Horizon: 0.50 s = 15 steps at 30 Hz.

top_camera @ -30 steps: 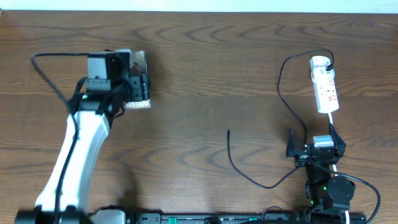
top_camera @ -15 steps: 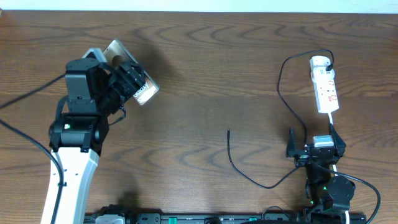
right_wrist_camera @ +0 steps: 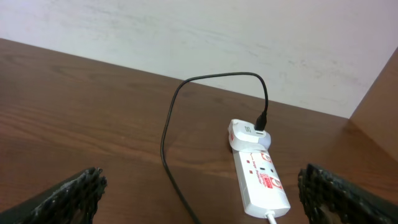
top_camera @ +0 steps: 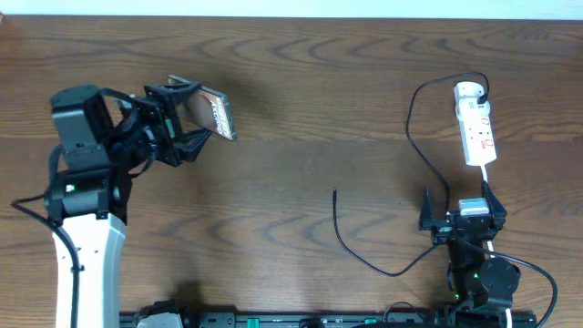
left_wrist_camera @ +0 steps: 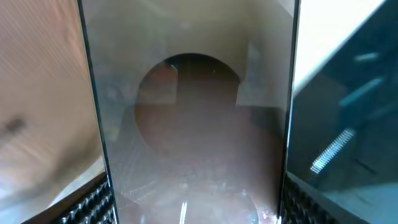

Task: Plug charger to phone and switch on socket
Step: 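Lift the phone with the left gripper and rotate it upright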

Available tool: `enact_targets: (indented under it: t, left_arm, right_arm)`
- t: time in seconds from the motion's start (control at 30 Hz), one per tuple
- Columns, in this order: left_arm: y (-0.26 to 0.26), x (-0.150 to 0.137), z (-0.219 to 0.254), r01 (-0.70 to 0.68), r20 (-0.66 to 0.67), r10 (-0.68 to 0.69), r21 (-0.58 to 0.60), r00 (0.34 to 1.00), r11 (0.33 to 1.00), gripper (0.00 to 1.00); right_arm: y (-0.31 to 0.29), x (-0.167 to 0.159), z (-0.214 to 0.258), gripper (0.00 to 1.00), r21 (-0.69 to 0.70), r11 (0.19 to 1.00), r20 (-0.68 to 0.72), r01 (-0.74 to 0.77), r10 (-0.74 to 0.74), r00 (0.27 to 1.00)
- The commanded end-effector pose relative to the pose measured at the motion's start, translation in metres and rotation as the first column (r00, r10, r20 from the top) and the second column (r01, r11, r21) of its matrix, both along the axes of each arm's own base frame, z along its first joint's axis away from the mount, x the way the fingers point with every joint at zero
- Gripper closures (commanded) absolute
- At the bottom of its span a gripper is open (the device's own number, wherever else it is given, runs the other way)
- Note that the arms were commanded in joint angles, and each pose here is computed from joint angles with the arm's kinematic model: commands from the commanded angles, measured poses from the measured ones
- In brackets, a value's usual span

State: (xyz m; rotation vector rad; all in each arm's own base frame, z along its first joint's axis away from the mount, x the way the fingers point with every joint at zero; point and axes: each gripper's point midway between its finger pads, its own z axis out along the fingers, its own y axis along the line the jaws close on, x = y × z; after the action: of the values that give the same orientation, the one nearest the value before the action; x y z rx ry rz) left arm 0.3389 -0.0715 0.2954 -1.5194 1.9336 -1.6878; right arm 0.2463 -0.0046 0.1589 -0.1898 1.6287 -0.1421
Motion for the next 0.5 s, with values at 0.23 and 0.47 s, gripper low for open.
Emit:
enact_targets:
  t: [0.23, 0.47]
  left_arm:
    - [-0.0180, -0.0258, 0.0426, 0.153, -0.025, -0.165, -0.260, 0.986, 0.953, 0.93]
    - [-0.0179, -0.0257, 0.0426, 0.152, -0.025, -0.164, -0.259, 0.986, 0.954, 0.93]
  right_arm:
    - [0.0012, -0.0002, -0.0004, 0.01, 0.007, 1.000, 0.000, -0.002, 0.002, 1.000]
    - [0.0012, -0.0002, -0.0004, 0.01, 0.007, 1.000, 0.000, -0.002, 0.002, 1.000]
